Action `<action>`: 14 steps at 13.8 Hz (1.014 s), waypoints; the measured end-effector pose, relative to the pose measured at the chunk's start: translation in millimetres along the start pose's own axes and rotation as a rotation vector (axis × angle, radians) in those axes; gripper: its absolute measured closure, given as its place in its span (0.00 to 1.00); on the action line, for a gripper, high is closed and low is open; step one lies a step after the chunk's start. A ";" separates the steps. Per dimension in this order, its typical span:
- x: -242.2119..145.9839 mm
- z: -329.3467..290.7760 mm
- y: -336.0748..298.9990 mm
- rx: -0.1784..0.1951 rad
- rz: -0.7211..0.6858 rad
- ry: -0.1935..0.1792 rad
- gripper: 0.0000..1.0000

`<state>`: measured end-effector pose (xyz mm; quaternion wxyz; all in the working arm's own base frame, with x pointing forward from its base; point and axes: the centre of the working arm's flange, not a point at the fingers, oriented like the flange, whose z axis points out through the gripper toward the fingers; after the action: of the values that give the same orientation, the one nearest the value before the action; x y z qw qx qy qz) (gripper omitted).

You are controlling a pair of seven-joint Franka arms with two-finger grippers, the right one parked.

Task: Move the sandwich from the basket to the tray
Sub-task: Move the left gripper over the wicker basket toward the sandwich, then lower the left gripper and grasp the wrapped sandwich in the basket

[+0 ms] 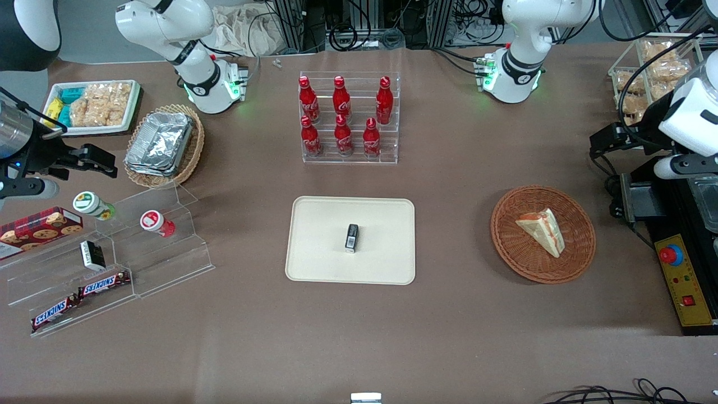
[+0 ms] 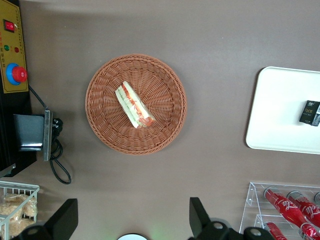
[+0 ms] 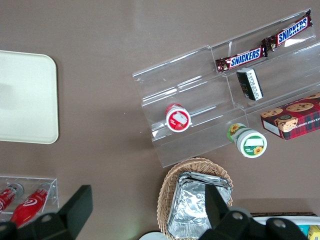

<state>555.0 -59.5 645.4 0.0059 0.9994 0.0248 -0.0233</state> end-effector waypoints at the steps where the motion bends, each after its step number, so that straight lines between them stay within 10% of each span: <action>1: 0.2 0.5 1.0 0.001 0.002 -0.001 0.00; 4: 4.4 6.8 -1.7 0.007 -0.005 -0.014 0.00; 9: 34.5 105.1 -16.0 0.028 -0.091 -0.150 0.00; 14: 45.9 239.6 -36.7 0.033 -0.228 -0.133 0.00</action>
<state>587.9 -23.7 403.6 -0.0118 0.9863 0.1375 -0.0905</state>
